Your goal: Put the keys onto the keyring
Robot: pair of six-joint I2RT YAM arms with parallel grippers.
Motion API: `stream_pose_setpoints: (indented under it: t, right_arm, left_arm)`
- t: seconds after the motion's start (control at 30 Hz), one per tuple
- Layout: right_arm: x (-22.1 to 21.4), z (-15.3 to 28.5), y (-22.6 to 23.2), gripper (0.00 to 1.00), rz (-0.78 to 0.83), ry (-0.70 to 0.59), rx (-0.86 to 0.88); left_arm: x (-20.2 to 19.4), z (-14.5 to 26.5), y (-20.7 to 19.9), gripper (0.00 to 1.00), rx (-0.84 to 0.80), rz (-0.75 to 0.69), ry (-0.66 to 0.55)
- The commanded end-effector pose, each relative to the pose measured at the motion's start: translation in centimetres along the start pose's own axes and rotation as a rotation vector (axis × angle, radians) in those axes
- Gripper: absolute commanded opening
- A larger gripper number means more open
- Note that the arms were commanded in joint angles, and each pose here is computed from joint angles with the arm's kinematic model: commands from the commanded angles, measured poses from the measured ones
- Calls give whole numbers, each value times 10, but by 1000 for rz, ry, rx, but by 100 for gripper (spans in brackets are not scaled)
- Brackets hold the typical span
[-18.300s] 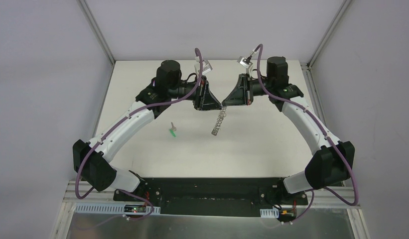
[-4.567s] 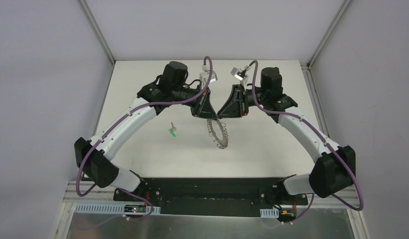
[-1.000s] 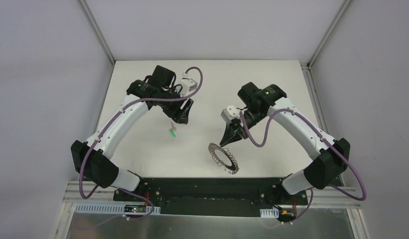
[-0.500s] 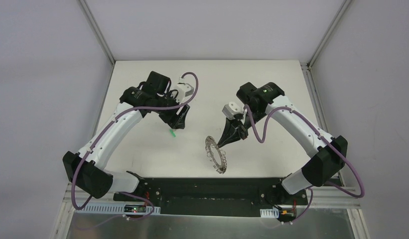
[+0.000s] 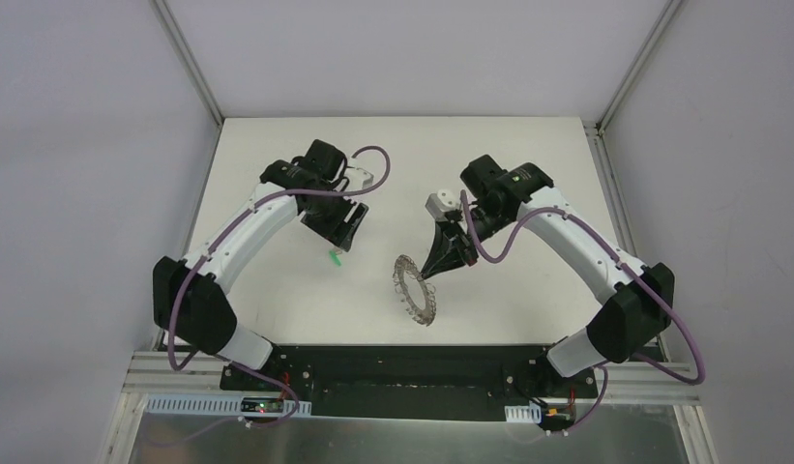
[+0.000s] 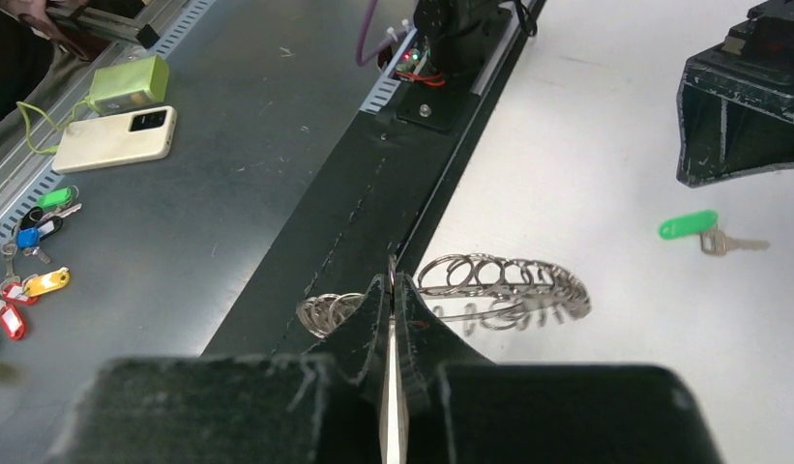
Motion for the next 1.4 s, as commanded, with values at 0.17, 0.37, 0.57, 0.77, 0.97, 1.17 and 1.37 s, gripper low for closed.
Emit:
stream_pose_setpoints:
  t: [0.17, 0.37, 0.57, 0.77, 0.97, 1.17, 1.37]
  right_arm:
    - [0, 10, 9, 0, 48, -10, -88]
    - [1, 15, 11, 0, 59, -22, -111]
    - [-1, 19, 11, 0, 50, -38, -123]
    - [-1, 22, 10, 0, 41, -57, -135]
    - [-2, 24, 8, 0, 36, -67, -139]
    - [-2, 26, 9, 0, 33, -76, -148]
    - [-1, 30, 10, 0, 34, -92, -165]
  left_arm:
    - [-32, -44, 34, 61, 36, 248, 279]
    - [-33, -67, 41, 60, -29, 322, 351]
    - [-22, -82, 52, 57, -70, 375, 365]
    - [-20, -95, 61, 51, -90, 419, 383]
    - [-25, -104, 62, 46, -93, 423, 390]
    - [-33, -117, 60, 46, -104, 447, 409]
    - [-40, -125, 59, 41, -105, 463, 427]
Point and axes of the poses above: each gripper's point midway between its finger pads, its own z axis back along the fingers, its own y axis along the line the jaws close on, x = y × z, the point moved 3 cm from there along z, back along the fingers
